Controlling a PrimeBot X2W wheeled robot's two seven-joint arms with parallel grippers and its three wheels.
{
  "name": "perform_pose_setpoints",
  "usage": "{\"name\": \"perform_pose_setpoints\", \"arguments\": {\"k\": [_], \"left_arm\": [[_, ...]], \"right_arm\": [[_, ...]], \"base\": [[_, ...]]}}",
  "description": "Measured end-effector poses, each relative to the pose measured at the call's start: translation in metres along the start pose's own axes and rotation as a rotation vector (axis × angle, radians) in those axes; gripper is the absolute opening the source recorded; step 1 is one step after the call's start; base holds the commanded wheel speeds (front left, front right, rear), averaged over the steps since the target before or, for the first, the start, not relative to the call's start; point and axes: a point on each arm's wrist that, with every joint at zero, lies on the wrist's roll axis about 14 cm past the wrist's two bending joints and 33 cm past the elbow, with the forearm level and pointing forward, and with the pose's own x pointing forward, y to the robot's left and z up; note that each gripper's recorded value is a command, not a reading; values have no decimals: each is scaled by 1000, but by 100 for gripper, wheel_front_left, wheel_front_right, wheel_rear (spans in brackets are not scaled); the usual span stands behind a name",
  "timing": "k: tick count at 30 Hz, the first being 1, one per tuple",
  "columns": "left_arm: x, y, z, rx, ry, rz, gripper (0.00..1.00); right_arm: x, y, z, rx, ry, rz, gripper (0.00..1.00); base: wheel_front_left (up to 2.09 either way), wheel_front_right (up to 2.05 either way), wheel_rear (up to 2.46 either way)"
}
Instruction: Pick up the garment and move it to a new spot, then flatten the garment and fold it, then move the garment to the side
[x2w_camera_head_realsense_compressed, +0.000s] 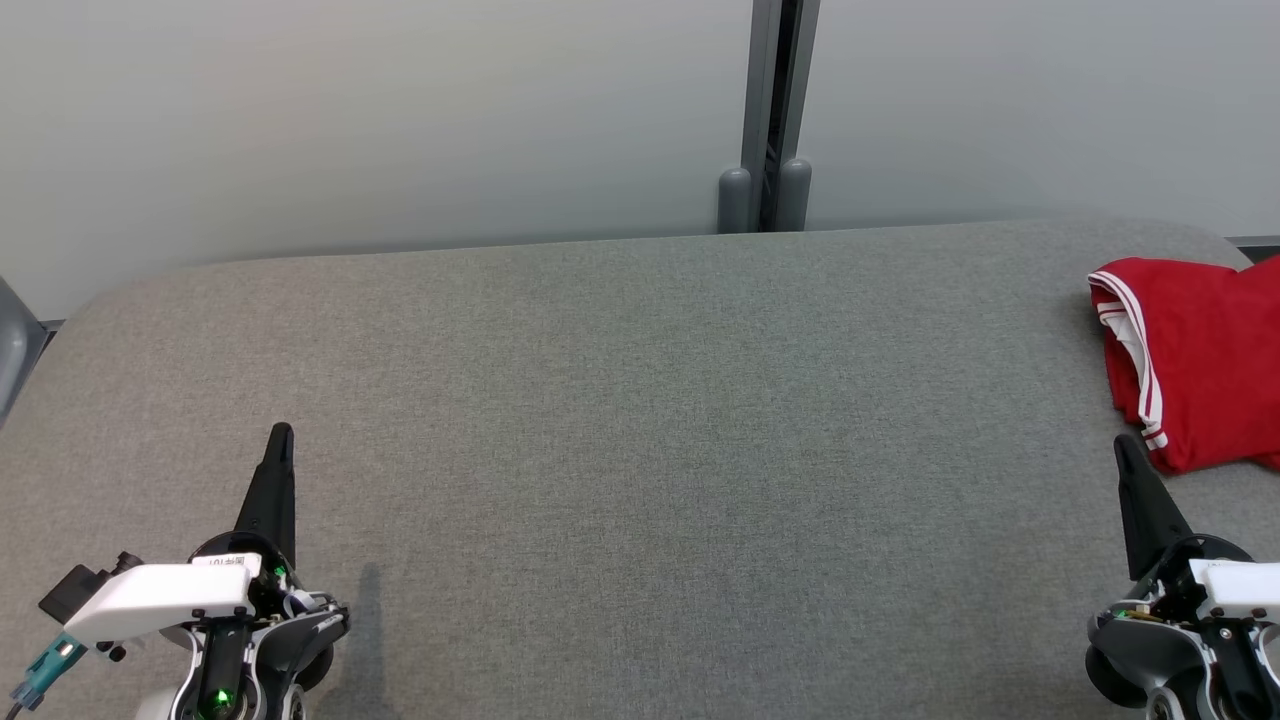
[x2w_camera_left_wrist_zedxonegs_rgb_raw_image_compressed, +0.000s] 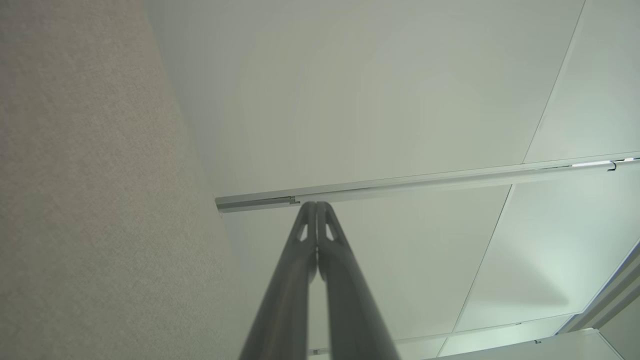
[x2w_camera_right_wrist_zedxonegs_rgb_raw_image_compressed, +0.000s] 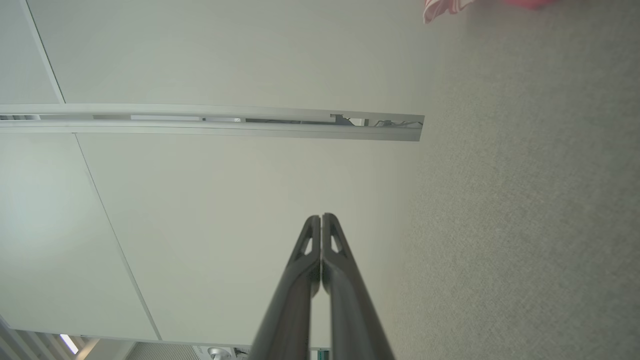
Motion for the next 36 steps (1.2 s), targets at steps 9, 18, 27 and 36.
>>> {"name": "perform_pose_setpoints", "arguments": {"k": [9, 18, 27, 36], "left_arm": [[0, 0, 0, -1, 1, 0, 0], [0, 0, 0, -2, 0, 0, 0], [0, 0, 0, -2, 0, 0, 0], [0, 0, 0, -4, 1, 0, 0]], "right_arm": [[0, 0, 0, 0, 0, 0, 0], [0, 0, 0, 0, 0, 0, 0], [0, 0, 0, 0, 0, 0, 0], [0, 0, 0, 0, 0, 0, 0]], "base": [[0, 0, 0], [0, 0, 0], [0, 0, 0], [0, 0, 0]]}}
